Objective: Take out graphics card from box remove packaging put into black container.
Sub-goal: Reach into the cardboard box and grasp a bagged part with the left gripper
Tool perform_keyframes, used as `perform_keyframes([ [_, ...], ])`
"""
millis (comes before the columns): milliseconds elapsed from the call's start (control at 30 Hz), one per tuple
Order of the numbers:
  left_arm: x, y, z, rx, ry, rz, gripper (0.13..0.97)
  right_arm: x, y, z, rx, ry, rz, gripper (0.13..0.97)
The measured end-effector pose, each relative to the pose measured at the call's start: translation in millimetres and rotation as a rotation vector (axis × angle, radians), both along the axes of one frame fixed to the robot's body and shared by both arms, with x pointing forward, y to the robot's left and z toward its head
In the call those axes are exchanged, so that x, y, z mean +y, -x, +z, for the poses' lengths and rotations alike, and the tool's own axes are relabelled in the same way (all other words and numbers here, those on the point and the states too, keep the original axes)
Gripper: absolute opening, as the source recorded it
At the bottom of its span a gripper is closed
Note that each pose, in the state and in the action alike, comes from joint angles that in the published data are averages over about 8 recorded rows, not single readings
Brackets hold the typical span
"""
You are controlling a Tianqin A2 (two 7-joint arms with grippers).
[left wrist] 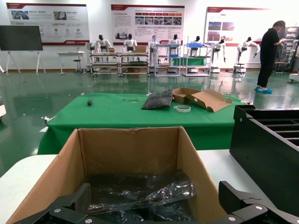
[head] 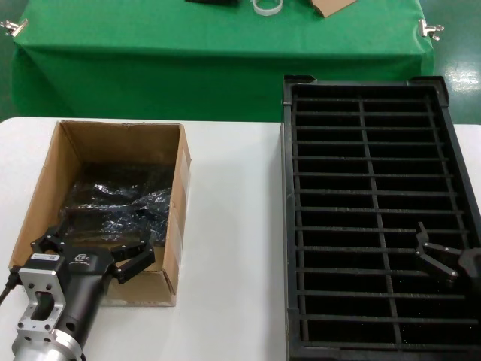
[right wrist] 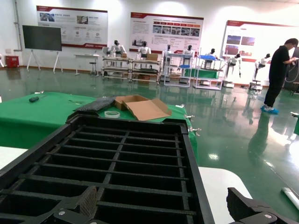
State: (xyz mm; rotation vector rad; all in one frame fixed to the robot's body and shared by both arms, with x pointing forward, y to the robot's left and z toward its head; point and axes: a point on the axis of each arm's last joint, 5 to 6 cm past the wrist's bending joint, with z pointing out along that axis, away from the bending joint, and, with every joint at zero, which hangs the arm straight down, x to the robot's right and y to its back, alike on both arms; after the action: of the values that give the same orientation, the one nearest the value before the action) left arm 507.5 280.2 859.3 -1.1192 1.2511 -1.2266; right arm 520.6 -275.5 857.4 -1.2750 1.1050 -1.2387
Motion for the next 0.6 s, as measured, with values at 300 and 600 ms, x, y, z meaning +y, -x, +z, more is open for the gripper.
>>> perform_keyframes([
  [300,0.0,0.0,0.0,0.000,0.000,0.000,0.966,0.0,0.0,0.0,0.000,0.000,0.000,0.966],
  [600,1.8,0.0,4.3,-0.011,0.008,-0.001,0.966,0.0,0.0,0.0,0.000,0.000,0.000,0.966],
])
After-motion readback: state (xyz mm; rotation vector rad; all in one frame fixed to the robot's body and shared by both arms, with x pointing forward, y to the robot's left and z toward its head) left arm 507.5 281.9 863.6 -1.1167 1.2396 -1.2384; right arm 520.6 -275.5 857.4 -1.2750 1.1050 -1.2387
